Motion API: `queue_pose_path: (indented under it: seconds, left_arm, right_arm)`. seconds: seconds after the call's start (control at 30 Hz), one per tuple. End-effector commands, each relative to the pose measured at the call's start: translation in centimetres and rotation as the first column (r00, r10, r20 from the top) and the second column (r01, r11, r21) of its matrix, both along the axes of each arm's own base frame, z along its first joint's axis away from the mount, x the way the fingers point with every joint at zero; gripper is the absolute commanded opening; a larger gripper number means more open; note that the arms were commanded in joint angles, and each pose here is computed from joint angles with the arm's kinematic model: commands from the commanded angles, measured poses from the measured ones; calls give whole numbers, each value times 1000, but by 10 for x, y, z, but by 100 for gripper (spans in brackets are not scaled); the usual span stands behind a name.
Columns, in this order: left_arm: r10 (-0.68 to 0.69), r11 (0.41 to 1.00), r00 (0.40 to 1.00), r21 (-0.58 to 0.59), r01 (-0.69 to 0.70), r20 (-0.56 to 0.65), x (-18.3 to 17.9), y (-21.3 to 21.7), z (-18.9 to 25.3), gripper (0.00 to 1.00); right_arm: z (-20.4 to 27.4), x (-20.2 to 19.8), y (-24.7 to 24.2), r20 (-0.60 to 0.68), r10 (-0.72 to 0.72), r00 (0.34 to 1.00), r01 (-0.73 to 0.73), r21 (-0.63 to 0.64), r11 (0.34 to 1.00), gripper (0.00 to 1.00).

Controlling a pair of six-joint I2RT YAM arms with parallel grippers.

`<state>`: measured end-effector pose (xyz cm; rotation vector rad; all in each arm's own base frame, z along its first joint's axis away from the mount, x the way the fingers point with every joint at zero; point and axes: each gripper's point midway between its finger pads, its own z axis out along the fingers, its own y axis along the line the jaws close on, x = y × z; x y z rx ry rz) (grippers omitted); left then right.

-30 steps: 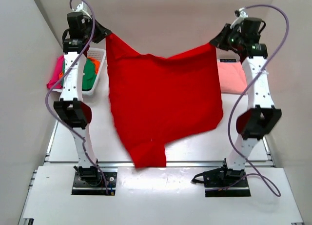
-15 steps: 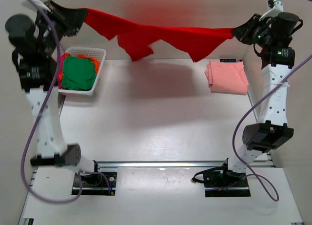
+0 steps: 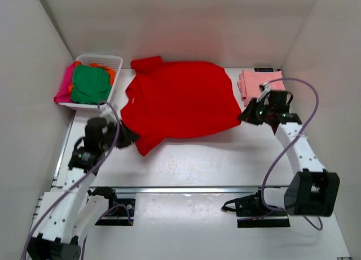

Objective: Fold and stack the t-shirts
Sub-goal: Flatten out the tshirt, then fold the flattened tshirt in 1/3 of the way

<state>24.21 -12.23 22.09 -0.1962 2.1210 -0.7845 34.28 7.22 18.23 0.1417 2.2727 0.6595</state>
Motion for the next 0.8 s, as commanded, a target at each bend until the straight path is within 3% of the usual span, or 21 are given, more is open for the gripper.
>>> queue_pose_path:
  seconds: [0.0, 0.13, 0.33, 0.53, 0.77]
  left_arm:
    - [-38, 999, 998, -38, 36, -52, -53, -10, -33, 0]
    - [-104, 990, 972, -111, 81, -213, -96, -18, -84, 0]
    - [-120, 989, 960, -113, 94, -251, -126, -10, -82, 0]
    - [-70, 995, 982, -77, 57, -175, -110, -4, -50, 0]
    - [43, 998, 999, -43, -44, -27, -54, 2, -16, 0]
  right_arm:
    - [-11, -38, 11, -5, -14, 1000, 14, -82, 997, 0]
    - [-73, -95, 11, -231, -71, 970, 46, -114, 992, 0]
    - [-114, -159, 4, -385, -98, 918, 63, -102, 993, 0]
    - [-102, -155, 2, -398, -97, 912, 55, -116, 992, 0]
    - [-94, -123, -16, -335, -90, 938, 54, -116, 992, 0]
